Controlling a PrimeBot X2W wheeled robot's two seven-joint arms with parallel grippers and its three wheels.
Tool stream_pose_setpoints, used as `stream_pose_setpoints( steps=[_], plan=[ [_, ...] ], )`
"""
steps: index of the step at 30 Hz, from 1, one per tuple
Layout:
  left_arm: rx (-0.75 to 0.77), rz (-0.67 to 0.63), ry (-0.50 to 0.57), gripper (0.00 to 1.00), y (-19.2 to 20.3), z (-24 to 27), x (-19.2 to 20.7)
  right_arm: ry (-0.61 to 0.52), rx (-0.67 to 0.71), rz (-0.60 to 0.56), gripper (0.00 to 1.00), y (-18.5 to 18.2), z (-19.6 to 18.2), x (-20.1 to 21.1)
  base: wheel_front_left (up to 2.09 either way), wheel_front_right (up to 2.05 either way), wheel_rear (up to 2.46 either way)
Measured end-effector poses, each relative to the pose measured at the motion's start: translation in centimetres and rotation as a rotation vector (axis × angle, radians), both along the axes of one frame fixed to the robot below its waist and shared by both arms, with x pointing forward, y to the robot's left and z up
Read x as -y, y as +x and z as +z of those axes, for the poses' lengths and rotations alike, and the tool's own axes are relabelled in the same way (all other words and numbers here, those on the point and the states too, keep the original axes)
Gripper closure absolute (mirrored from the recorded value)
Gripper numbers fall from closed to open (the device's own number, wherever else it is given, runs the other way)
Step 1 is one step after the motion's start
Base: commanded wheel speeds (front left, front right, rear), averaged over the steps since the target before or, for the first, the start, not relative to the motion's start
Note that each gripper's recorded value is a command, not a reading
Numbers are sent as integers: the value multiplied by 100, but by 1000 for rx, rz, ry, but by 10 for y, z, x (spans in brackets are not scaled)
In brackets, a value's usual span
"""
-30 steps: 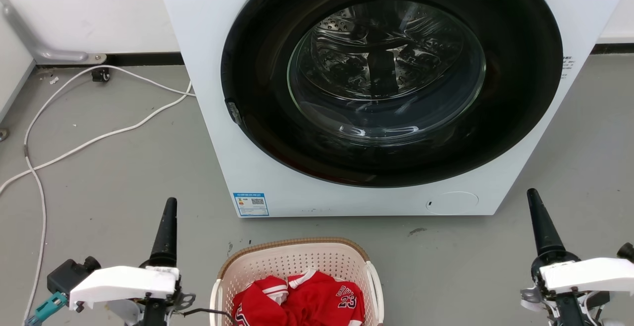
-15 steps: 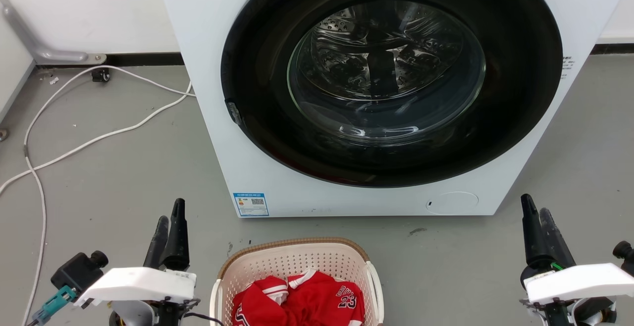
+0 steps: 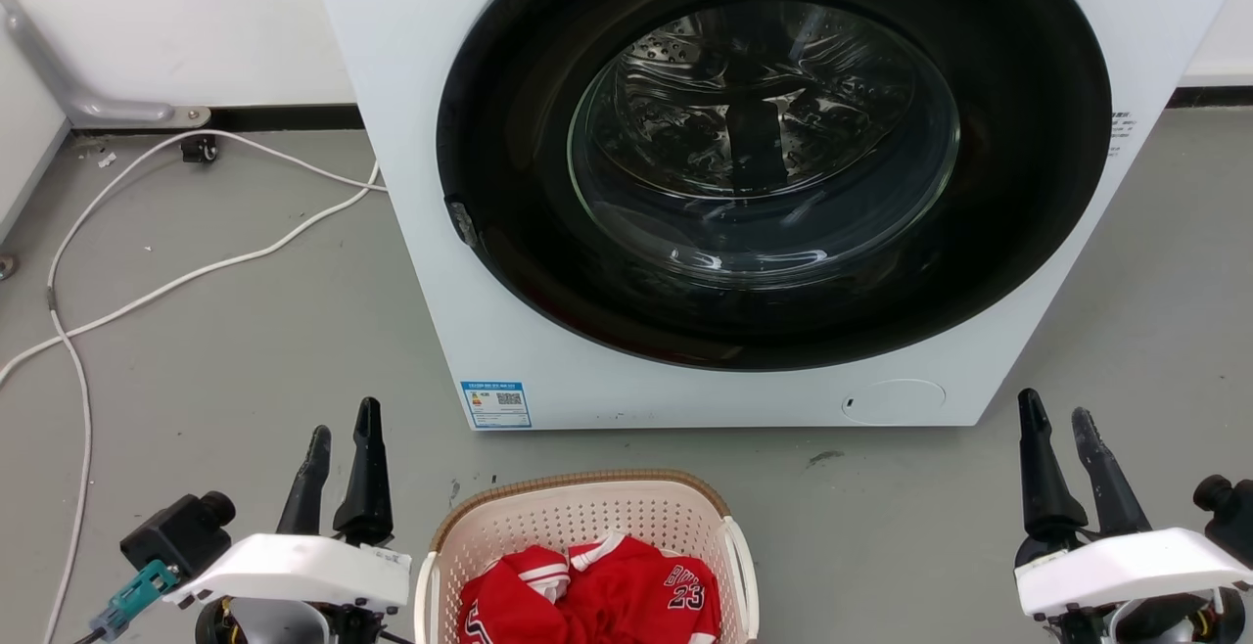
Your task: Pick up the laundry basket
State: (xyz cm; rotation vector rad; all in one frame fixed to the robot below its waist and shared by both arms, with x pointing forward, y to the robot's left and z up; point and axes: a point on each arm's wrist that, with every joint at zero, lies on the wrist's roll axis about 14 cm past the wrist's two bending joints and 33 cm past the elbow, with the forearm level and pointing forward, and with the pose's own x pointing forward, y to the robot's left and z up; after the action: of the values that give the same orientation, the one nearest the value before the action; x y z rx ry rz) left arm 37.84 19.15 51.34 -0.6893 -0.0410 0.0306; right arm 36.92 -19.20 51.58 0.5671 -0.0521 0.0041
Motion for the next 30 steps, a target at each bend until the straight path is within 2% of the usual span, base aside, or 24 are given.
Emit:
stream_pose_setpoints(
  steps=[12,30],
  plan=[
    [18,-2,177,0,-3,2,2,-163,17,9,0,-3,1,-4,0,0,0],
    [39,-15,359,0,-6,3,9,-346,49,21,0,-7,4,-9,0,0,0]
  ],
)
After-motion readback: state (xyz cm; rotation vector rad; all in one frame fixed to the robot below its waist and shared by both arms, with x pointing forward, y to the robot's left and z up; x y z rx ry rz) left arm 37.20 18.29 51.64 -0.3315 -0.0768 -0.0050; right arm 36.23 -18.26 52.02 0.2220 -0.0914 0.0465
